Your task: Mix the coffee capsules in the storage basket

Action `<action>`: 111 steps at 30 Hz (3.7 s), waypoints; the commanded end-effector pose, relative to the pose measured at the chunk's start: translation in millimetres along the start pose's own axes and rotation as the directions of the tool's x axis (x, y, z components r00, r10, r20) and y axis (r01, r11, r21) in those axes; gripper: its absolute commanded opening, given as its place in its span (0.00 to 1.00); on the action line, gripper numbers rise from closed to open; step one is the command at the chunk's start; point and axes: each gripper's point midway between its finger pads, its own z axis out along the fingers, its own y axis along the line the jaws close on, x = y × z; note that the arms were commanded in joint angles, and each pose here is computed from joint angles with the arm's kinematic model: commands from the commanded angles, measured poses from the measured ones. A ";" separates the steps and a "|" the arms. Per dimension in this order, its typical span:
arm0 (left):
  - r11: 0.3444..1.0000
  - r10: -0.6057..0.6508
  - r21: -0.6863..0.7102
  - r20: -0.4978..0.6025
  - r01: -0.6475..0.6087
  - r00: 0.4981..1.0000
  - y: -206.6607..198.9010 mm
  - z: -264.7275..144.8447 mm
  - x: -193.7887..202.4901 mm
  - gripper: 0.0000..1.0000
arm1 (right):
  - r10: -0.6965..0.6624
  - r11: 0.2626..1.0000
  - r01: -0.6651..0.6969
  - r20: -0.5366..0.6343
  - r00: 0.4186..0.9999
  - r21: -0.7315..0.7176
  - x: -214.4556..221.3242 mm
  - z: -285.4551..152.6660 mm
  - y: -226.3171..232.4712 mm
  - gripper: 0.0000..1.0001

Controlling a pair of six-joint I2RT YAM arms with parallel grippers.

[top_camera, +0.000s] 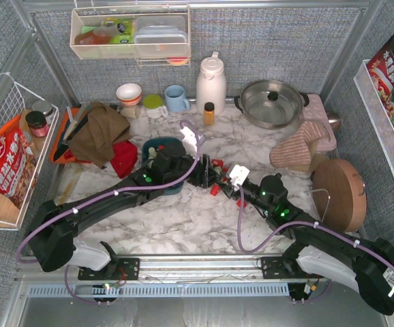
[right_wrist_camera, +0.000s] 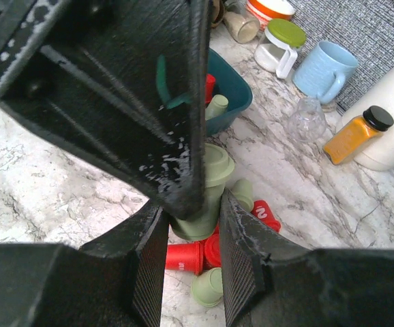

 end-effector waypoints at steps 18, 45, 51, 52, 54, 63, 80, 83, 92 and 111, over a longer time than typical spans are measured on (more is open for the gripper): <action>1.000 -0.006 0.000 0.033 0.006 0.999 1.2 2.5 -4.1 0.47 | -0.013 0.999 0.016 0.064 0.998 -0.048 -17.7 3.8 5.5 0.26; 0.873 0.087 -0.487 0.185 0.014 0.979 88.5 -42.8 -36.7 0.27 | 0.079 0.974 -0.063 -0.065 0.995 0.218 6.5 0.5 -39.0 0.75; 0.735 0.078 -0.672 0.217 0.091 0.973 161.0 -57.3 -44.0 0.28 | 0.154 0.942 -0.103 -0.137 0.979 0.319 24.3 -3.1 -53.0 0.75; 0.722 0.075 -0.684 0.220 0.099 0.973 170.2 -56.2 -44.8 0.28 | 0.163 0.938 -0.109 -0.141 0.976 0.329 26.5 -3.4 -54.2 0.75; 0.694 0.069 -0.712 0.217 0.109 0.974 189.0 -51.9 -44.8 0.28 | 0.180 0.930 -0.115 -0.159 0.971 0.348 32.3 -4.0 -56.3 0.75; 0.588 0.043 -0.805 0.127 0.078 0.991 248.2 -19.7 -39.8 0.28 | 0.409 0.814 -0.221 -0.261 0.874 0.537 88.0 -7.8 -72.4 0.74; 0.498 -0.065 -0.859 0.101 0.120 0.993 282.8 -15.3 5.2 0.37 | 0.734 0.613 -0.441 -0.267 0.624 0.655 147.7 -5.2 -60.6 0.62; 0.482 -0.070 -0.867 0.104 0.125 0.992 285.8 -18.0 8.2 0.39 | 0.741 0.622 -0.462 -0.285 0.607 0.633 148.9 0.5 -54.9 0.58; 0.473 -0.088 -0.869 0.119 0.146 0.989 287.1 -19.9 11.4 0.55 | 0.755 0.633 -0.475 -0.349 0.556 0.611 152.5 6.4 -44.9 0.51; 0.633 -0.024 -0.757 0.186 0.159 0.982 219.4 -18.3 -30.5 0.63 | 0.728 0.684 -0.448 -0.495 0.475 0.576 165.6 2.5 -27.2 0.43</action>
